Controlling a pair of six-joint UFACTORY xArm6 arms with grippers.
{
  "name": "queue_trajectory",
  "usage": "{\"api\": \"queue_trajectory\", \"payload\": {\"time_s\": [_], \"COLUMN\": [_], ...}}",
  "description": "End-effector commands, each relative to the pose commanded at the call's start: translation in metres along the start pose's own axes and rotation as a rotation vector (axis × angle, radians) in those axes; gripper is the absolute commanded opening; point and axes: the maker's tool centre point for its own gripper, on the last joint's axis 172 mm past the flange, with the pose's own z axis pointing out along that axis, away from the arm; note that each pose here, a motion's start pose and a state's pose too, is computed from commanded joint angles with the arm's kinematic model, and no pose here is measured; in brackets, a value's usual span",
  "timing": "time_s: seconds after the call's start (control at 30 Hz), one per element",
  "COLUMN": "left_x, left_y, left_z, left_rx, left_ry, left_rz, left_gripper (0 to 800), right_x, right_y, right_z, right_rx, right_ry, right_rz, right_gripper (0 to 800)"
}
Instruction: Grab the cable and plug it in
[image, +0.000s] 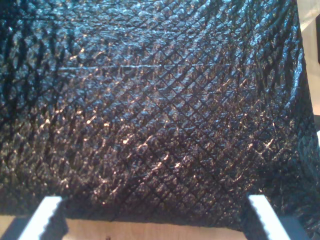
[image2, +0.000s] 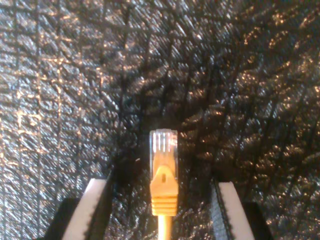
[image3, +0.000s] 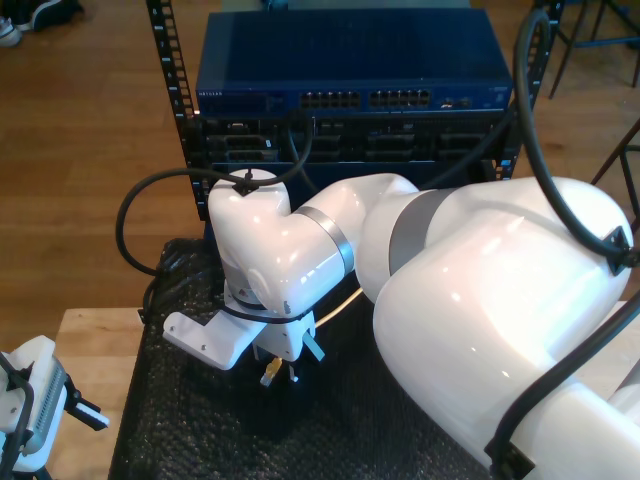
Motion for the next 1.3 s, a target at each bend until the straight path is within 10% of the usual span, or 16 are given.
{"api": "queue_trajectory", "payload": {"time_s": [1.3], "left_x": [0.0000], "left_y": [0.0000], "left_z": [0.0000], "left_rx": [0.000], "left_ry": [0.000], "left_rz": [0.000], "left_gripper": [800], "right_x": [-0.0004], "right_y": [0.0024], "right_z": [0.0005], "right_rx": [-0.020], "right_ry": [0.000], "right_rz": [0.010], "right_gripper": [246]}}
